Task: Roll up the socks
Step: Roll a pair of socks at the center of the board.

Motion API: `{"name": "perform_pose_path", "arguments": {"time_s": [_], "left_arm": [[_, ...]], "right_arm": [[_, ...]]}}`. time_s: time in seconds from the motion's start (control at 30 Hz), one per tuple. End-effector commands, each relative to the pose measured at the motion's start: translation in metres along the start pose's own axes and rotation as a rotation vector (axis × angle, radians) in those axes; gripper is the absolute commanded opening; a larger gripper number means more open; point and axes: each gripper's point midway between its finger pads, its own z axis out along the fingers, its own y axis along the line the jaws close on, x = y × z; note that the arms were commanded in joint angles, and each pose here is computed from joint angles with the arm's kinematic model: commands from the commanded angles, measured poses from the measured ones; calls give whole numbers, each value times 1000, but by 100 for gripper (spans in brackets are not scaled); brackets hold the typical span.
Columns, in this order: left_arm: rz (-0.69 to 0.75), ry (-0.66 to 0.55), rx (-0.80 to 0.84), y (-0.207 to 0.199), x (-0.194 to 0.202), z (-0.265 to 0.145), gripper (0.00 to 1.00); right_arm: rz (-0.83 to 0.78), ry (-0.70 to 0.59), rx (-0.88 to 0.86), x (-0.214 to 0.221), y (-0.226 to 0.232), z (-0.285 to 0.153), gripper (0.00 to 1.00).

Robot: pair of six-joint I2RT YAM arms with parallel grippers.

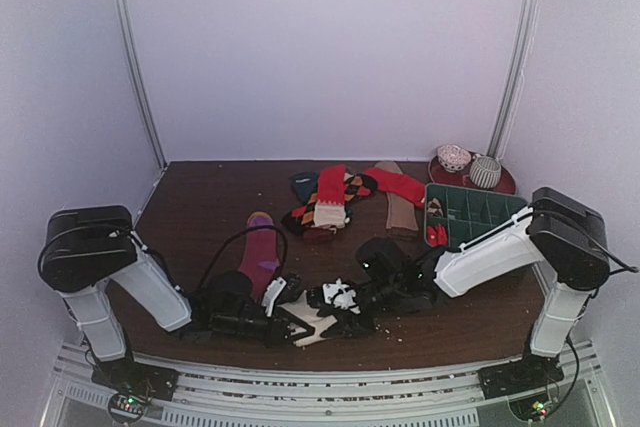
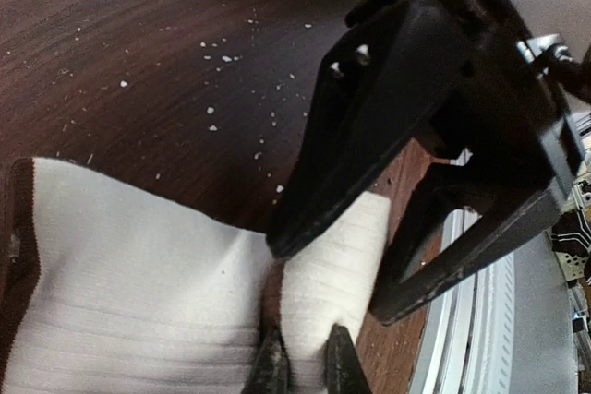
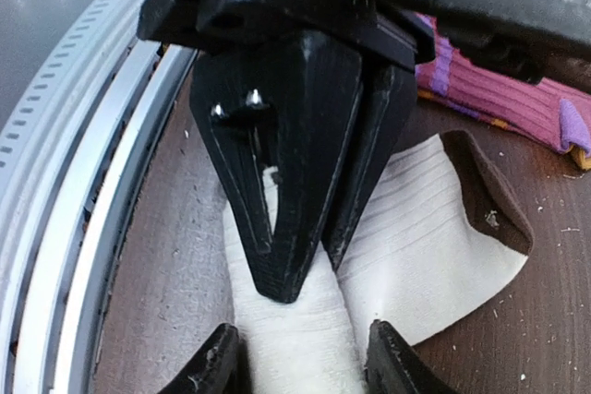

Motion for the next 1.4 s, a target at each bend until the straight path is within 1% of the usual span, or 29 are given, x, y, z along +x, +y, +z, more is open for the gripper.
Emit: {"name": "perform_pose_path", "arguments": {"time_s": [0.0, 0.17, 0.2, 0.27, 0.33, 0.4, 0.43, 0.5, 0.53, 0.57, 0.6, 0.7, 0.77, 0.8, 0.83, 0.9, 0.97, 1.07, 1.17, 1.2, 1.3, 1.37], "left_arm": [[-163, 362, -192, 51, 108, -22, 0], [-153, 373, -189, 52, 112, -24, 0], [-151, 374, -188, 52, 112, -25, 0], [-147, 376, -186, 52, 112, -25, 0], [-138, 372, -190, 53, 110, -25, 0], [-113, 347, -202, 54, 103, -24, 0], [-93, 328, -214, 55, 96, -24, 4], [-34, 291, -241, 54, 78, -24, 26], [1, 268, -258, 53, 66, -25, 36], [44, 237, -273, 49, 49, -26, 41], [84, 199, -296, 46, 31, -28, 45], [171, 102, -372, 40, -11, -46, 49], [194, 31, -423, 40, -34, -61, 55], [201, 3, -443, 43, -44, -69, 56], [202, -16, -458, 48, -50, -75, 55], [211, -32, -480, 56, -60, -80, 48], [237, -30, -476, 59, -66, -75, 41], [265, -27, -423, 55, -75, -56, 32], [271, 12, -329, 48, -75, -29, 20], [266, 27, -301, 47, -72, -21, 18], [263, -6, -222, 34, -76, -16, 17], [260, -16, -214, 33, -76, -17, 17]], "right_arm": [[-82, 71, -6, 12, -5, 10, 49], [-61, 101, -26, 26, -1, 15, 48], [-51, 107, -33, 29, 0, 16, 47], [-27, 125, -54, 35, 4, 20, 41], [13, 153, -70, 43, 7, 23, 32], [61, 183, -85, 49, 9, 25, 26], [87, 198, -90, 53, 10, 26, 24], [146, 228, -102, 57, 14, 25, 23], [174, 241, -108, 59, 15, 24, 23], [200, 251, -107, 61, 16, 22, 23], [224, 265, -106, 63, 17, 21, 23], [283, 316, -100, 72, 22, 13, 23], [304, 323, -85, 75, 25, 8, 23], [312, 324, -81, 77, 27, 5, 23], [318, 321, -77, 77, 28, 3, 23], [334, 323, -69, 78, 30, 0, 23], [342, 326, -58, 78, 29, -2, 23], [347, 324, -44, 76, 28, -2, 23], [350, 323, -31, 74, 27, -2, 23], [352, 323, -27, 73, 26, -2, 23], [365, 330, -23, 75, 26, -2, 23], [378, 347, -30, 78, 28, -1, 23]]}}
